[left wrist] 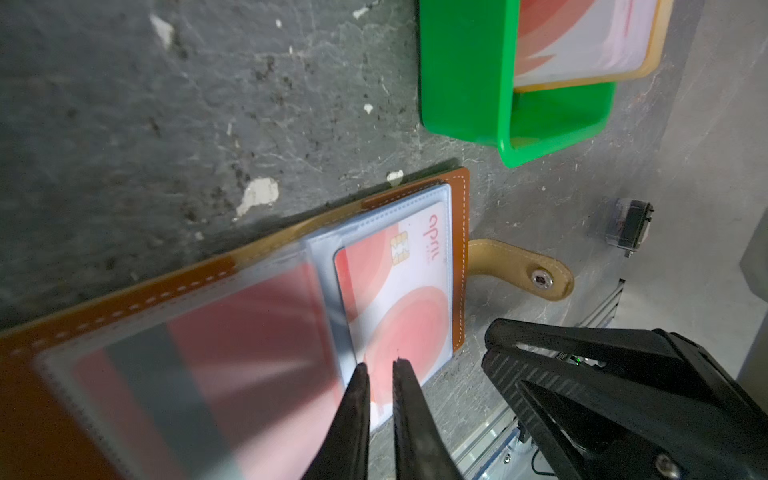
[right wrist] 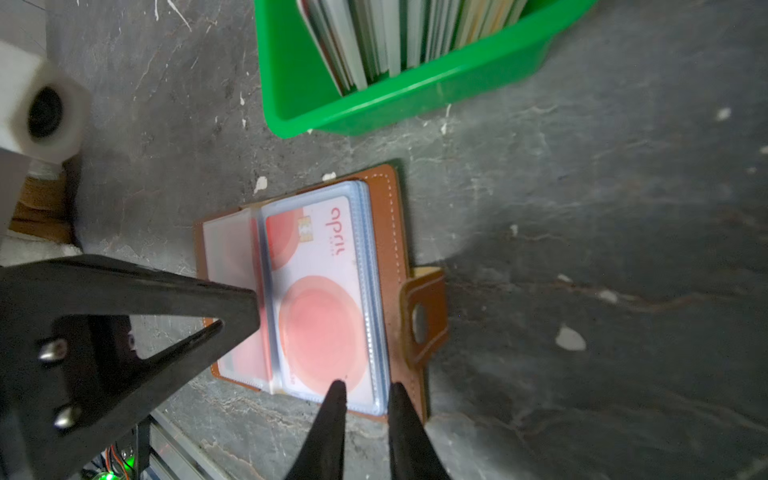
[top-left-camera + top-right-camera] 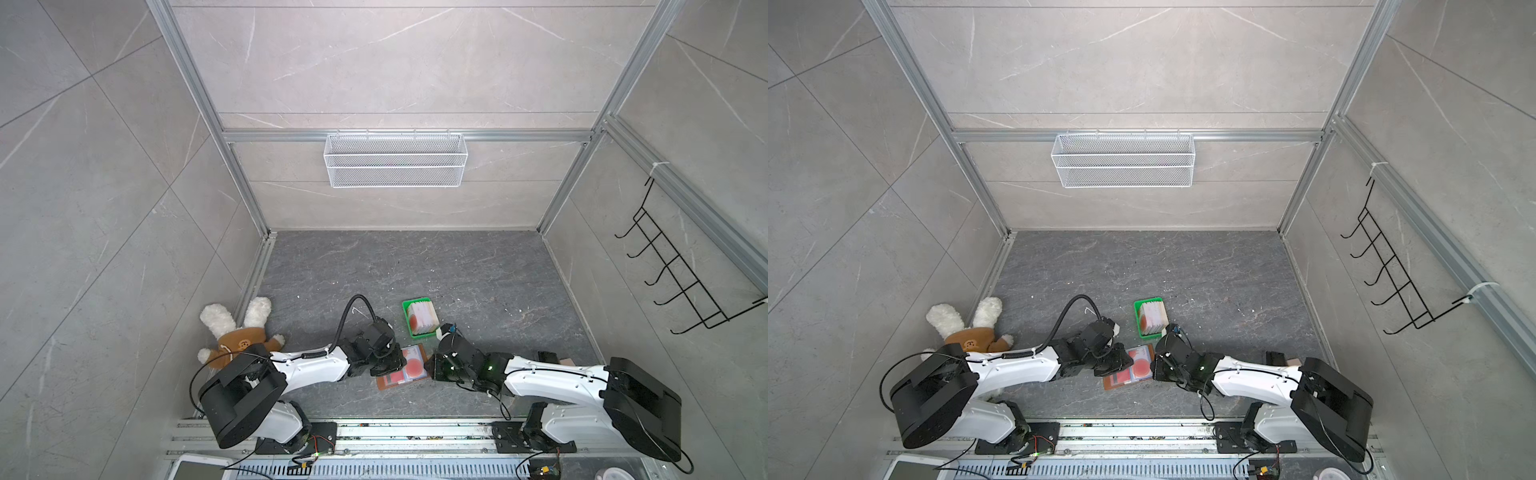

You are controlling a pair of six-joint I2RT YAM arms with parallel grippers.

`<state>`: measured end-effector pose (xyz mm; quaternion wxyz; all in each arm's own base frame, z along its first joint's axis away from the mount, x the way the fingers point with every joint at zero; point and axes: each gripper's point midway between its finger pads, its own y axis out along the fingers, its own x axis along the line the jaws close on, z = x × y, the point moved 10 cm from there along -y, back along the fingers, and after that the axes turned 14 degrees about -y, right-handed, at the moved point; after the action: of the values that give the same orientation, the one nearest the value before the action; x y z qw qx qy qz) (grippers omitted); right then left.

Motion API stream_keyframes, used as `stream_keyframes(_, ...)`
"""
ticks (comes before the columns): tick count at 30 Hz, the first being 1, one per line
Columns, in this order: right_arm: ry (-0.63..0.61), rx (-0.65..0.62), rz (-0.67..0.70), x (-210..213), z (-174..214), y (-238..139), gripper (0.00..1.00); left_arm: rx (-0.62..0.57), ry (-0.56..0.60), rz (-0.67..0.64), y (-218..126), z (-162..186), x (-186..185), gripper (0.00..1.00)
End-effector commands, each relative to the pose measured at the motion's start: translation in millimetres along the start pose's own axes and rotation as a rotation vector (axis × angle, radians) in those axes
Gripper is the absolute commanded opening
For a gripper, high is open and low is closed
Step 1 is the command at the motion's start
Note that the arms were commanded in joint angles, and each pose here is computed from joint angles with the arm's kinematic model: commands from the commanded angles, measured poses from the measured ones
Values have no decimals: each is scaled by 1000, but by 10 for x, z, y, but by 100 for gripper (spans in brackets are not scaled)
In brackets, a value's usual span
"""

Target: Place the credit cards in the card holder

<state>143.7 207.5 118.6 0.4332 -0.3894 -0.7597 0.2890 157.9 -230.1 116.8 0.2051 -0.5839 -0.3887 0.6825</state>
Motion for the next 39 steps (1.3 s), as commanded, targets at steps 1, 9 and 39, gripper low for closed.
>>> stream_keyframes(1, -4, -2, -53, -39, -8, -23, 23, -20, 29, -38, 13, -10, -64, 13)
stream_keyframes(9, 10, -3, -70, -97, -51, -40, 23, -26, 39, -110, 54, 18, -57, 12)
stream_keyframes(39, -6, 22, -80, -87, -106, 37, 28, -20, 52, -134, 60, 51, -94, 7)
